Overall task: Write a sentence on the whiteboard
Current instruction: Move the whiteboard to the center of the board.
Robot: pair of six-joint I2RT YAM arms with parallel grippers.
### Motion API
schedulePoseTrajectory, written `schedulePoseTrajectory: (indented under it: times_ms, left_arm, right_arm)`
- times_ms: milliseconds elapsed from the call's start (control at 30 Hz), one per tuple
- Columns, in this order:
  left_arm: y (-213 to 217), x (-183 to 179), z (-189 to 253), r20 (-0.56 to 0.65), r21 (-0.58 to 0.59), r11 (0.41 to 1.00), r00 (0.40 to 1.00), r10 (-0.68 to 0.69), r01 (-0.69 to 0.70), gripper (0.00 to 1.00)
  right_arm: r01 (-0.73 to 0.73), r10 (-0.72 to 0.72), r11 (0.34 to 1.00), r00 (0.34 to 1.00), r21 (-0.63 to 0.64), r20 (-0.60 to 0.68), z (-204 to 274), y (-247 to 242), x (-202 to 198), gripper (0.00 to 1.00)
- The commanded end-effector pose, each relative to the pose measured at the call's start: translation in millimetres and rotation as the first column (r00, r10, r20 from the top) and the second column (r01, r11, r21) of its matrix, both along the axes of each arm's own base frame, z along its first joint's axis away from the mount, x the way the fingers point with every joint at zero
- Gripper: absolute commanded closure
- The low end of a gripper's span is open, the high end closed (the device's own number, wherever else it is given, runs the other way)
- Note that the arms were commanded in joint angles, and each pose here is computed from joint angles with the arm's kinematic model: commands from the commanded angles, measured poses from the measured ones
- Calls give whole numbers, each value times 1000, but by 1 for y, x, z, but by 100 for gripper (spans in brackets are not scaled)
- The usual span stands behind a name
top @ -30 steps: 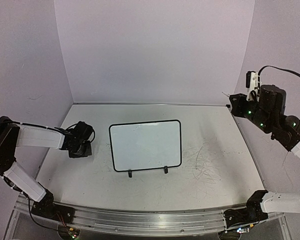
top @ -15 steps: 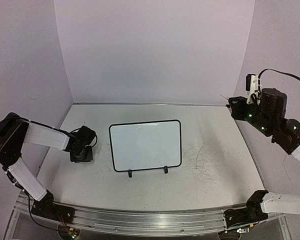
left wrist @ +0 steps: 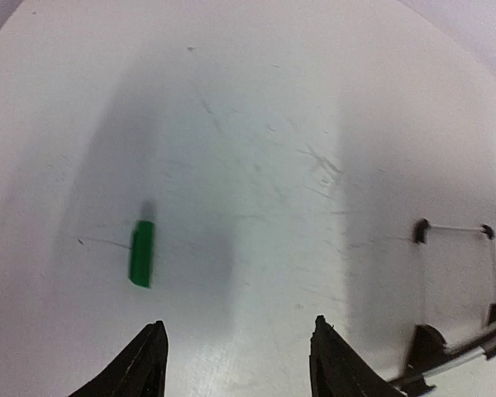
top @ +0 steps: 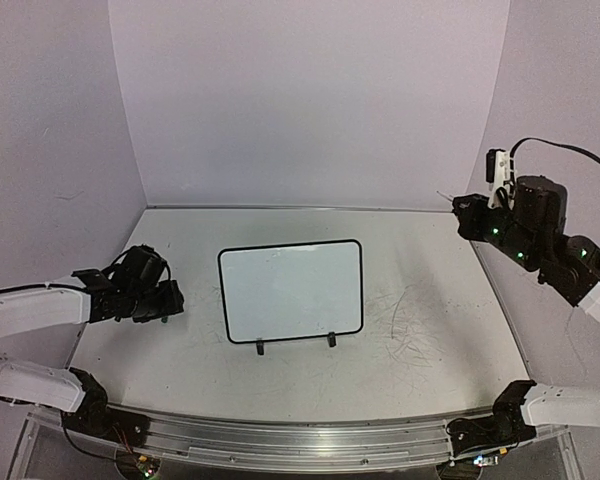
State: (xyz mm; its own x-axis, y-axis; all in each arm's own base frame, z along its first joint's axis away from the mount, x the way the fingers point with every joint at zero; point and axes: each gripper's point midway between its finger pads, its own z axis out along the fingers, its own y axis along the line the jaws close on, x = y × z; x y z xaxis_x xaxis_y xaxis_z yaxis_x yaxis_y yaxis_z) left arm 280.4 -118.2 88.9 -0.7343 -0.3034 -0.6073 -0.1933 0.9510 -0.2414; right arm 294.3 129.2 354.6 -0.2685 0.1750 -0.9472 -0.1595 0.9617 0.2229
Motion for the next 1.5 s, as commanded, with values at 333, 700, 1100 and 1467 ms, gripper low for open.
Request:
schedulePoseTrajectory:
  times_ms: [333,700,1100,1467]
  left_arm:
    - [-175,-71,1,-54,-242,937,960,-275,254,36]
    - [-225,-75,-26,-70,-202,927,939,-335,316,50]
    - [-236,-68,-45,-92,-126,929,928,-360,348,63]
    - [-267,-64,-54,-87,-62,893,889,-449,445,86]
  right_arm:
    - [-37,35,998,998,57,47,18,12,5,100]
    - [-54,45,994,994,96,99,39,4,-9,100]
    - [-62,51,992,993,110,105,40,3,-13,100]
    - [-58,46,992,993,112,104,38,0,-16,100]
